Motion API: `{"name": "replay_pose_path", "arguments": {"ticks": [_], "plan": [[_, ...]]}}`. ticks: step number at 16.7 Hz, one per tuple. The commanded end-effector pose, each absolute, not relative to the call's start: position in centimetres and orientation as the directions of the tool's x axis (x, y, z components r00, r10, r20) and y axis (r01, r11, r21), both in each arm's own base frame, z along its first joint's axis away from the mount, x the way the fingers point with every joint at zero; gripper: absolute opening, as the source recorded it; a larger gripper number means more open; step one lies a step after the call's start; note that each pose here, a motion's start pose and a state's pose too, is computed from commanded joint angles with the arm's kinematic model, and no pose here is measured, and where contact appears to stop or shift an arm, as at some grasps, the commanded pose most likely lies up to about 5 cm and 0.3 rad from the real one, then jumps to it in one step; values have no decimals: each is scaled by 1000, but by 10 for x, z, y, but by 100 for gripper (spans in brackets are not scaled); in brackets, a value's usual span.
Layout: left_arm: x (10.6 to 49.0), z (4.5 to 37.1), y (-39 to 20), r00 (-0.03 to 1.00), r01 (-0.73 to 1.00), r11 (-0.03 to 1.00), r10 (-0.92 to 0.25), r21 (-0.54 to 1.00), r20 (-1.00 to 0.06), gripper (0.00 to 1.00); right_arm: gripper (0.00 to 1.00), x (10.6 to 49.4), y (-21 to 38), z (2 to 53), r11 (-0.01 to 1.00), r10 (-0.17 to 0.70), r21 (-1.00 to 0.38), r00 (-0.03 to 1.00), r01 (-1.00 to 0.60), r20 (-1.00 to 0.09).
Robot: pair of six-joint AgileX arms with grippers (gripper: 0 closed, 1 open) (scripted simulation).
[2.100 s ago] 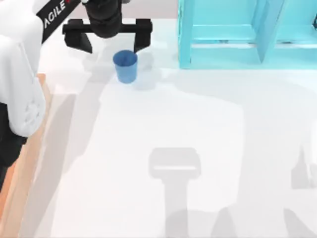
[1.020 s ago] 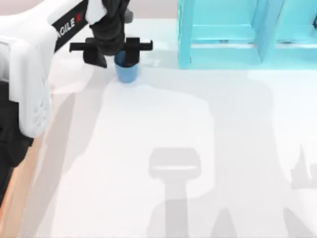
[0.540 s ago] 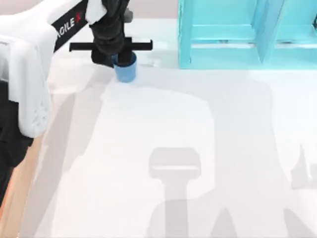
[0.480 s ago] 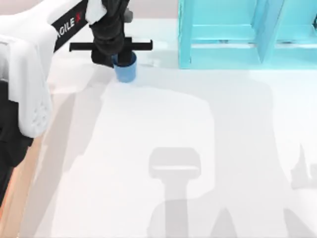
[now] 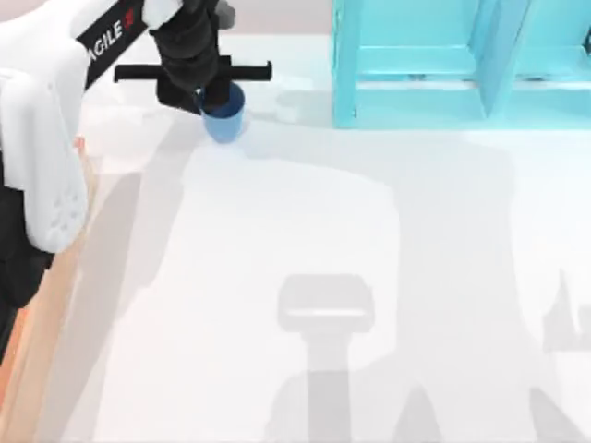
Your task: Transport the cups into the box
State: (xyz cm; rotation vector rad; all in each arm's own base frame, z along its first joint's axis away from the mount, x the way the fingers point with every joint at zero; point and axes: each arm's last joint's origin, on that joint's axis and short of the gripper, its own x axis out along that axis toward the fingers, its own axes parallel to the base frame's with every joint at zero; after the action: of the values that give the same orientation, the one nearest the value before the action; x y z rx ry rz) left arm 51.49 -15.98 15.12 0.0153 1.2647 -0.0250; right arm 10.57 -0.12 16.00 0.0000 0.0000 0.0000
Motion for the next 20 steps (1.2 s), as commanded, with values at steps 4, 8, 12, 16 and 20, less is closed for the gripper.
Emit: {"name": "replay_pose_path", "arguments": {"ticks": [4, 8, 12, 16, 20], "plan": [[518, 190, -119, 293, 26, 1000, -9, -1, -956, 0, 100, 106, -1, 160, 1000, 0, 0, 1000, 0, 0], [513, 228, -81, 297, 25, 1000, -9, -2, -955, 0, 100, 106, -1, 160, 1000, 0, 0, 1000, 0, 0], [513, 231, -77, 297, 24, 1000, -9, -2, -955, 0, 100, 106, -1, 160, 1000, 0, 0, 1000, 0, 0], [510, 236, -68, 294, 29, 1000, -4, 5, -956, 0, 100, 106, -1, 160, 1000, 0, 0, 1000, 0, 0], [492, 256, -15, 254, 31, 999, 9, 18, -967, 0, 100, 106, -1, 160, 1000, 0, 0, 1000, 0, 0]]}}
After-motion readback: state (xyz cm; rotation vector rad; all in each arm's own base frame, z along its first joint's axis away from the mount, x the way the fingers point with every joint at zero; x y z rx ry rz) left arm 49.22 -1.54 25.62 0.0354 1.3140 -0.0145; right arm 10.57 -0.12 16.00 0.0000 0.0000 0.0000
